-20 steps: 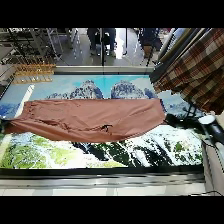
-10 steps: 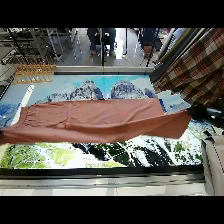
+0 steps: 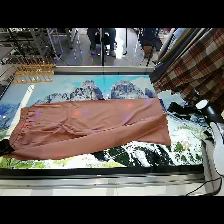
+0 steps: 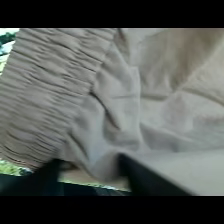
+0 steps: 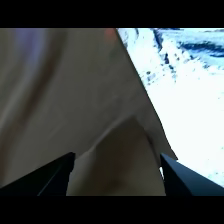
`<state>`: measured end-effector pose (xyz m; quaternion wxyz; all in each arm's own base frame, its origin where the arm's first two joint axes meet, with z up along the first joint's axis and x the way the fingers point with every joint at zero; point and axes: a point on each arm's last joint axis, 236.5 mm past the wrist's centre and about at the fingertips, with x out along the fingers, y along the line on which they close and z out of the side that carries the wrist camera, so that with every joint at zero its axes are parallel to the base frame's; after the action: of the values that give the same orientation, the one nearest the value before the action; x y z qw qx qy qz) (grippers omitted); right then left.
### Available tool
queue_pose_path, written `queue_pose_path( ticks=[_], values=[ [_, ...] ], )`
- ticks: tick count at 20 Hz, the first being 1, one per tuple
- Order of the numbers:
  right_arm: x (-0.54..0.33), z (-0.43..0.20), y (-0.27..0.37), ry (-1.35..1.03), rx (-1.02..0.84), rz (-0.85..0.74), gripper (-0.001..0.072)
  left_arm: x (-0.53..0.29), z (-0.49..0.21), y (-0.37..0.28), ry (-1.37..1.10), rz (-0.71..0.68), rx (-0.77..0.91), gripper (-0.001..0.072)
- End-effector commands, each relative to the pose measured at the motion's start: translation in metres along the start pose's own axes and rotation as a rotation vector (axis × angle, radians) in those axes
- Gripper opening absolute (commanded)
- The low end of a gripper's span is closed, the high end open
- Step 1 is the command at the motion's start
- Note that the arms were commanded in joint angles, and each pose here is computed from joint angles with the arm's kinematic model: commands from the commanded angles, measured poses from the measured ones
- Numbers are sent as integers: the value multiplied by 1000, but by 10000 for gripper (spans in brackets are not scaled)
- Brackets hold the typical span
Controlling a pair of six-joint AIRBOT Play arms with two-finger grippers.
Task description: Fold the clothes and pants, and hang the long-sleeved shirts on hangers.
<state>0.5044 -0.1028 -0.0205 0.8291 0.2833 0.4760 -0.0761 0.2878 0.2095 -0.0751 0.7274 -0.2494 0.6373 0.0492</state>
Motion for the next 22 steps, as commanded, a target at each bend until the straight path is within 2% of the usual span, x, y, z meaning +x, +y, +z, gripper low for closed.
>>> queue_pose_path(
  ticks=[1, 2, 3, 6, 8, 9, 11, 13, 17, 20, 21, 22],
  values=[
    [8, -15, -21, 130, -74, -35, 555, 0, 4, 0, -20, -14, -60, 644],
    [2, -35, -32, 217, -79, -35, 481, -4, 3, 2, -25, -17, -82, 644],
    [-5, -57, -43, 302, -58, -28, 456, -10, -2, 5, -24, -20, -100, 644],
    [-31, -118, -61, 425, 8, 53, 458, -31, -7, 31, -84, -13, -270, 643],
    [-46, -153, -61, 442, 56, 116, 490, -41, -12, 45, -129, -44, -373, 643],
    [-52, -170, -60, 450, 104, 140, 542, -43, -15, 48, -146, -70, -426, 643],
    [-57, -193, -59, 454, 191, 176, 550, -39, -17, 52, -189, -149, -519, 643],
    [-56, -207, -56, 460, 273, 214, 549, -29, -15, 53, -246, -210, -596, 643],
    [-44, -214, -53, 431, 363, 241, 547, -4, -11, 39, -285, -268, -618, 643],
    [-32, -206, -65, 365, 414, 193, 545, 5, -5, 43, -323, -249, -662, 630],
    [-29, -202, -70, 340, 431, 175, 544, 5, -3, 47, -336, -242, -681, 539],
    [-26, -197, -75, 313, 446, 157, 542, 4, -1, 50, -351, -233, -684, 415]
  ],
)
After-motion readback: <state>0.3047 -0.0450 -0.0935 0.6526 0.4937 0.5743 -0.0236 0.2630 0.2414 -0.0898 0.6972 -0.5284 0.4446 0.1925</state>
